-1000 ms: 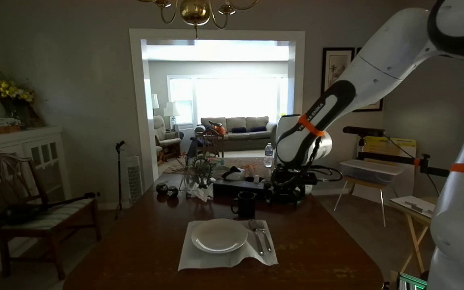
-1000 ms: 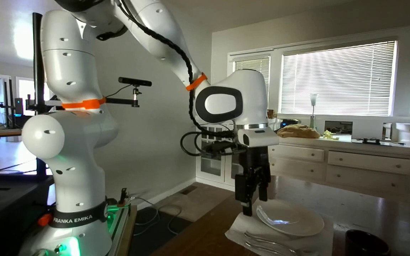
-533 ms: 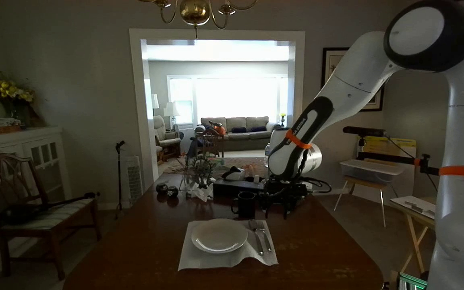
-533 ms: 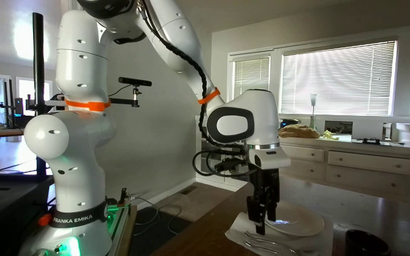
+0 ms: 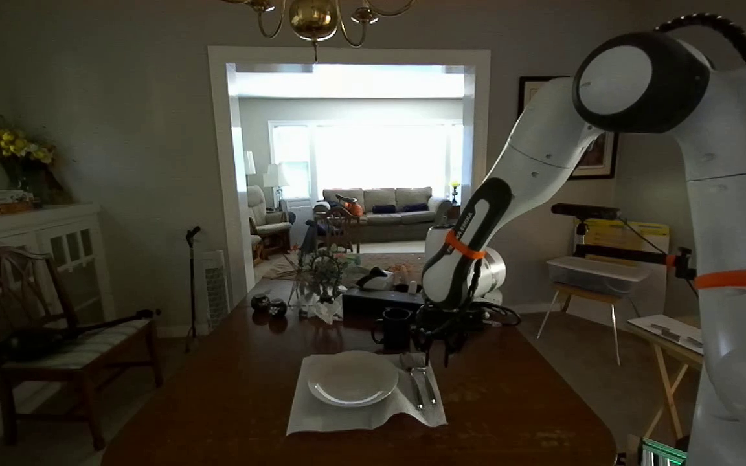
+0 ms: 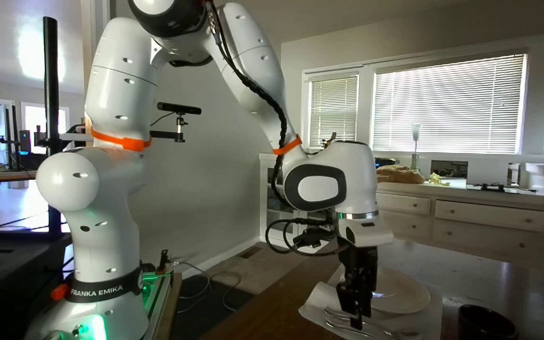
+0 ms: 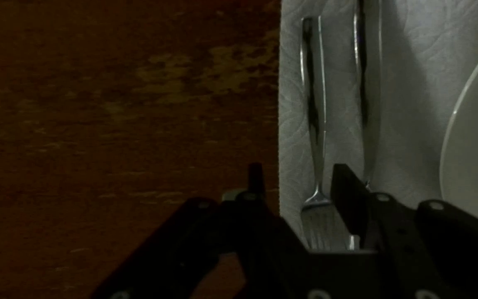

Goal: Put the silver fork on the plate.

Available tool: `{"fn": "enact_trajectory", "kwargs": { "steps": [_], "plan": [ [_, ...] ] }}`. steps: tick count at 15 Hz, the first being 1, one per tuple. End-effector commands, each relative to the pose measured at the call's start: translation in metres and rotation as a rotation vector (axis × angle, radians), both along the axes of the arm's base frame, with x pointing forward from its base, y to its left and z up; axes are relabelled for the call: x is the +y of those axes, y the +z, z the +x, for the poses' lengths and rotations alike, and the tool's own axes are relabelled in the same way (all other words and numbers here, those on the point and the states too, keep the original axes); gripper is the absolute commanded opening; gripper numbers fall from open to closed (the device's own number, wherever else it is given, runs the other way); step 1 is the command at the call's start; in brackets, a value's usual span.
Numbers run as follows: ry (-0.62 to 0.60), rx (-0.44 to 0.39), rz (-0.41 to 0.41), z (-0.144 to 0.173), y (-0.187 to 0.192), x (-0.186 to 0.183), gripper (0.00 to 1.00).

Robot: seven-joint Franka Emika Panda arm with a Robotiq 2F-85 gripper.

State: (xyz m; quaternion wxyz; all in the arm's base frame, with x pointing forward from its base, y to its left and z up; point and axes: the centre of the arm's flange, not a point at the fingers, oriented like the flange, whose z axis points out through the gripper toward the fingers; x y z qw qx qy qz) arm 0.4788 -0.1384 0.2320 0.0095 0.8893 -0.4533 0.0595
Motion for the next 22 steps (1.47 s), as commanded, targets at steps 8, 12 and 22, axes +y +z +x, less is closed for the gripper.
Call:
{"fn": "enact_trajectory", "kwargs": {
  "steps": [8, 12, 22],
  "plan": [
    [-0.048, -0.025, 0.025, 0.028, -0.02, 0.005, 0.44],
    [-0.064, -0.025, 0.024, 0.027, -0.022, 0.004, 0.44],
    [-0.054, -0.014, 0.023, 0.024, -0.015, 0.002, 0.43]
  ]
}}
